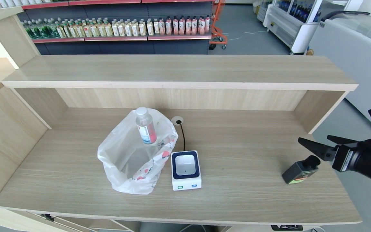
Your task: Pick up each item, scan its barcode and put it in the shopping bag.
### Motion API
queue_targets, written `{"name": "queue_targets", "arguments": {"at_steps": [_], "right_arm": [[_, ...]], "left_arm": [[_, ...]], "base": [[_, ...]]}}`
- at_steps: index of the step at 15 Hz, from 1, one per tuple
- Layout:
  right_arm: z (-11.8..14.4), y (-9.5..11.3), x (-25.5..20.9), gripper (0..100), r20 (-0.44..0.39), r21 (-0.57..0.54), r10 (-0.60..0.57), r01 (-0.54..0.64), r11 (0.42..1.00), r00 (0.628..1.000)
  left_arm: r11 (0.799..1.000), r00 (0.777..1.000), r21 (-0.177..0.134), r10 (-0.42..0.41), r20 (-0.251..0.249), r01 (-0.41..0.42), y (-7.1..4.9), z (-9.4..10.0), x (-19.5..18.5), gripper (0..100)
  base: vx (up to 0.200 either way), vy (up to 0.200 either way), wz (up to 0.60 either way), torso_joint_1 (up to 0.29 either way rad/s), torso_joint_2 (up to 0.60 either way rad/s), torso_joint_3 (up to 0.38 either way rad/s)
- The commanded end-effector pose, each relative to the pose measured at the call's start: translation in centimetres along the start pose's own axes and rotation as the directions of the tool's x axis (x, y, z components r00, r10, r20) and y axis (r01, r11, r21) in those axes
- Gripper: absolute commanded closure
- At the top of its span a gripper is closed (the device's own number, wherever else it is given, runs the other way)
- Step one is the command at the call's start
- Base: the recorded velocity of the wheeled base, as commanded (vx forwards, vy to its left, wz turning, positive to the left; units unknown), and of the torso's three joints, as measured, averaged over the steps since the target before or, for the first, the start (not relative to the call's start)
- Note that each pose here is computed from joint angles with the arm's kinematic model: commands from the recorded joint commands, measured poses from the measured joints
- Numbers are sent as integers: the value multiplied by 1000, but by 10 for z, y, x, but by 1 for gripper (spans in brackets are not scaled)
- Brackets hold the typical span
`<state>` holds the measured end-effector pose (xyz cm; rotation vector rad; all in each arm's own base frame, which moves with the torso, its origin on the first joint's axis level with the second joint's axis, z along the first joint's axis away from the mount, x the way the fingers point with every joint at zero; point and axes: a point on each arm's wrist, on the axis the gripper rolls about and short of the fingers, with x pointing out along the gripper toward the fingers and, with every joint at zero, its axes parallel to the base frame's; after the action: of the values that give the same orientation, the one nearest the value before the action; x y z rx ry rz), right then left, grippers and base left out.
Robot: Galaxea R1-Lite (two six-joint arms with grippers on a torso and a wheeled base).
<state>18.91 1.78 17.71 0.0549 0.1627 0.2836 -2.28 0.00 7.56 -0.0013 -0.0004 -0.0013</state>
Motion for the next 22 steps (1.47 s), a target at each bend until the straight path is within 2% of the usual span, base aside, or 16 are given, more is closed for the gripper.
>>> {"name": "queue_targets", "arguments": {"at_steps": [1,6,10,13,16,18,22], "right_arm": [[-9,2,-12,0,-15,-15,-1,1,1000,1000],[-14,5,-19,0,-20,-18,4,-5,1000,1000],[-22,6,-28,0,-32,-19,4,-5,1000,999],[-32,8,-39,0,-91,-76,-4,-3,997,996],[-37,2,-45,0,-159,-173,-59,31,984,985],[-42,-10,-48,0,-208,-286,-143,80,955,968],[-49,-18,-51,0,-287,-325,-242,143,935,927]], "left_arm": [[1000,1000,0,1,-2,-1,0,0,0,0],[1000,1000,1,1,-2,-1,0,0,0,0],[1000,1000,1,0,-2,0,0,0,0,0],[1000,1000,1,1,1,-1,0,0,0,0],[1000,1000,1,1,0,-1,0,0,0,0],[1000,1000,1,0,0,0,0,0,0,0],[1000,1000,1,0,-2,0,0,0,0,0]], "base": [[0,-200,0,7,2,7],[0,-200,0,2,3,4],[0,0,0,0,0,0],[0,0,0,0,0,0],[0,0,0,0,0,0],[0,0,0,0,0,0],[0,0,0,0,0,0]]}}
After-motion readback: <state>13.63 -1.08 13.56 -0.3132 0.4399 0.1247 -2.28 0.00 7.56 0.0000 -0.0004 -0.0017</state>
